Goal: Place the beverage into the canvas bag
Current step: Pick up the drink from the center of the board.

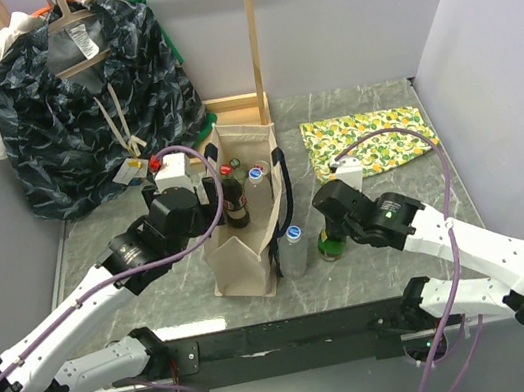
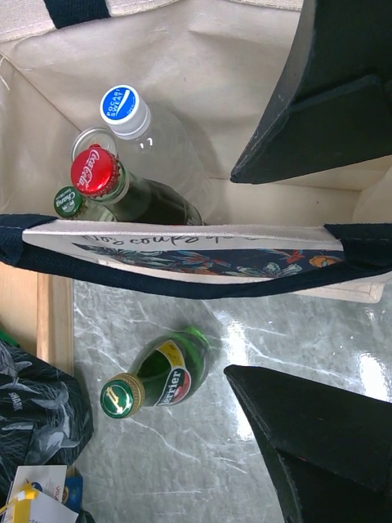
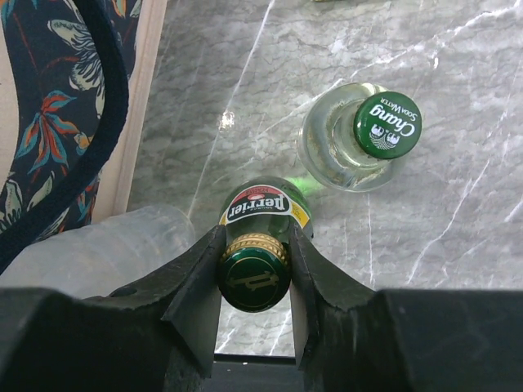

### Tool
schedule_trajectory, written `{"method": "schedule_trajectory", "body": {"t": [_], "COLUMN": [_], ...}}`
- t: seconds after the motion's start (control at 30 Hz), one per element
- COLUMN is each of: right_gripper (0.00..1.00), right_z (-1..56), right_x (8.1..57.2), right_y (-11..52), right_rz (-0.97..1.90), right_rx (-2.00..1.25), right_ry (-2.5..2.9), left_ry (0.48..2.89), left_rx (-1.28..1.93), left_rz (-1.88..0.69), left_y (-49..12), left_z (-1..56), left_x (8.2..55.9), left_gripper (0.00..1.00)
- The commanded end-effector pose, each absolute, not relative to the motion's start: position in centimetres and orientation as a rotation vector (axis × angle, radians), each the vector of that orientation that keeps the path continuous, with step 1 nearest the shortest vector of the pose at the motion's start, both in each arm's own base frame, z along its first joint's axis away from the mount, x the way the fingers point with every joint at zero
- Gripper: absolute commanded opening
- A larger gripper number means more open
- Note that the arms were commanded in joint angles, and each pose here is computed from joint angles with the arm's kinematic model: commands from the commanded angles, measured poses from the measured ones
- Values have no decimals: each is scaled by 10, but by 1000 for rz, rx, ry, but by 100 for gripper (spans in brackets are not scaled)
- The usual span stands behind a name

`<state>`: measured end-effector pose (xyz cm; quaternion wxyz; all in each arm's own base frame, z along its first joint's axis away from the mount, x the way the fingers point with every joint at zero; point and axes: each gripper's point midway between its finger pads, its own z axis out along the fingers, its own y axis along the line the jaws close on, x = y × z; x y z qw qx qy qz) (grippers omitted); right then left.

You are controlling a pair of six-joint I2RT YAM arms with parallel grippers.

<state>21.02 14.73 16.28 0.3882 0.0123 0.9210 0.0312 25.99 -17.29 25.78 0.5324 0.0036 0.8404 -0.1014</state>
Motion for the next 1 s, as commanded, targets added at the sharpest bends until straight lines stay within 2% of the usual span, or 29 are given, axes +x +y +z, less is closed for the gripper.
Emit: {"method": "schedule_trajectory", "body": {"t": [0.0, 0.43, 0.73, 0.83, 0.87, 0.97], "right_gripper": [0, 0, 0, 0, 0, 0], "right_z": [173, 198, 217, 220, 220, 224], "right_x": [217, 224, 228, 229, 228, 228], "right_y": [151, 155, 151, 151, 151, 149], "right_rz": [119, 180, 192, 191, 190, 191], "right_rx": [80, 80, 99, 102, 100, 100], "right_ry": [2297, 2216, 2169, 2161, 2162, 2153], "left_ry": [1975, 1992, 2020, 2035, 2043, 2045], "left_rx": [-6, 2, 70, 96, 100, 102], "left_rz": [-277, -283, -324, -332, -332, -338], "left_y": [-175, -171, -182, -187, -187, -188], "left_z": [266, 262, 256, 253, 252, 253], "left_x": [262, 256, 251, 251, 250, 250], "left_gripper": [96, 99, 68, 53, 44, 32]}}
